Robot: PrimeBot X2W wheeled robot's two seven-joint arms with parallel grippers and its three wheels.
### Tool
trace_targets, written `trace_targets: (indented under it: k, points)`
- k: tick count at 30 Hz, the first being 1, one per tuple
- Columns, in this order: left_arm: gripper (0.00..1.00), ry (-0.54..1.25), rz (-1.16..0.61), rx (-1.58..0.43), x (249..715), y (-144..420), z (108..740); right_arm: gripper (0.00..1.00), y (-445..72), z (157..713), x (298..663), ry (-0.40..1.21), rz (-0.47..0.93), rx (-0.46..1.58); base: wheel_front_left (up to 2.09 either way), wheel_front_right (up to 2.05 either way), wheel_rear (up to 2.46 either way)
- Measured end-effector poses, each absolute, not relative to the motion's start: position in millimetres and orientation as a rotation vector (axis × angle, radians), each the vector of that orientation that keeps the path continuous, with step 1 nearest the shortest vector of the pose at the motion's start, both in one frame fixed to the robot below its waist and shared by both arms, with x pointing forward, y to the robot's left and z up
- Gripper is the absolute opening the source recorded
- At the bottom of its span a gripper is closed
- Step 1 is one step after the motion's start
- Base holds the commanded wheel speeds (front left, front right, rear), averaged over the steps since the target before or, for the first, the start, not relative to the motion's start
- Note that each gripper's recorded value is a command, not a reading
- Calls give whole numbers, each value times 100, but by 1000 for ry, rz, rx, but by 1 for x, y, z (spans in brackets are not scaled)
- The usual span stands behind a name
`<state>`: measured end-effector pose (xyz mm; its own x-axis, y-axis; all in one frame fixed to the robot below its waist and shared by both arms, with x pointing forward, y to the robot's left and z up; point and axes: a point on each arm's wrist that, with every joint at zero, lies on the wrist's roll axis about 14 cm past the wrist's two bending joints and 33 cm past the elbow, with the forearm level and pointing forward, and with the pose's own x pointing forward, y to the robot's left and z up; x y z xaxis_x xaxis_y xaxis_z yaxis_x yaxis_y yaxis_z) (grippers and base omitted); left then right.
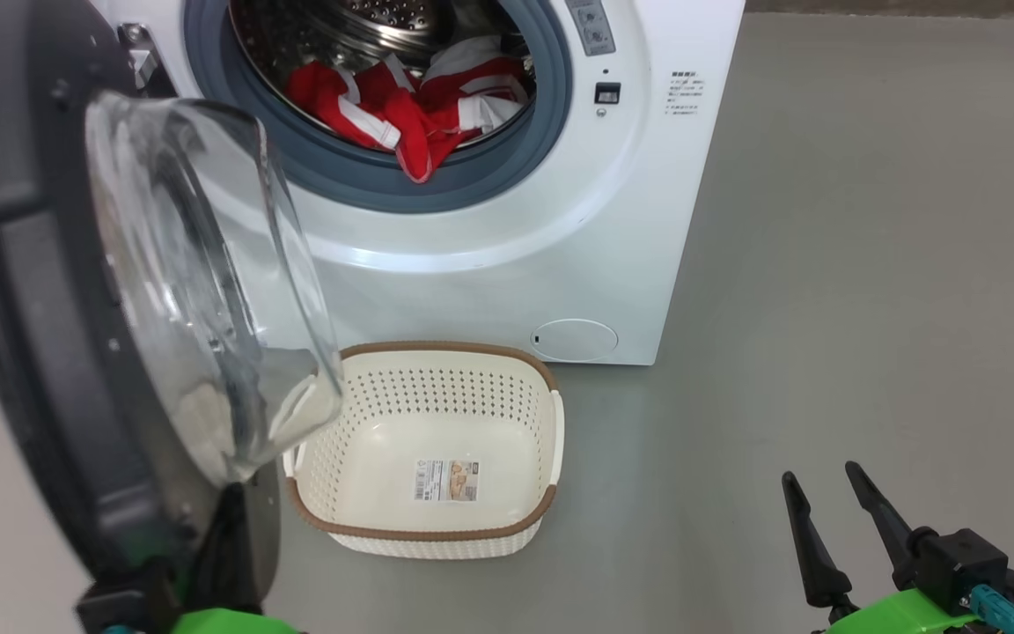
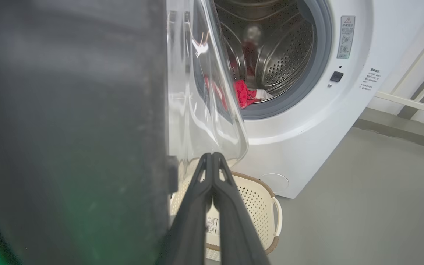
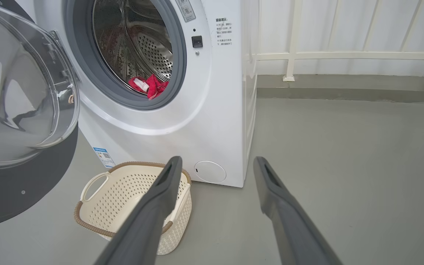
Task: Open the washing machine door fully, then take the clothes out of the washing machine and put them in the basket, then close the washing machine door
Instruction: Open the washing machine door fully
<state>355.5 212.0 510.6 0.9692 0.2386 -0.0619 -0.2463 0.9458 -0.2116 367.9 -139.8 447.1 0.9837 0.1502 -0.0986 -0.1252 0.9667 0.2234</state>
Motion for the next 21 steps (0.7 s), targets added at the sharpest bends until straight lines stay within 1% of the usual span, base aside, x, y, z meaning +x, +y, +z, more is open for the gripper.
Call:
trace_targets:
  k: [13,21]
  points:
    - [0,36,497,-205,345,292,500,100,-138,447,382,111,144,222,0,0,0]
    - [0,-9,575,-202,344,328,506,100,-140,443,388,116,138,215,0,0,0]
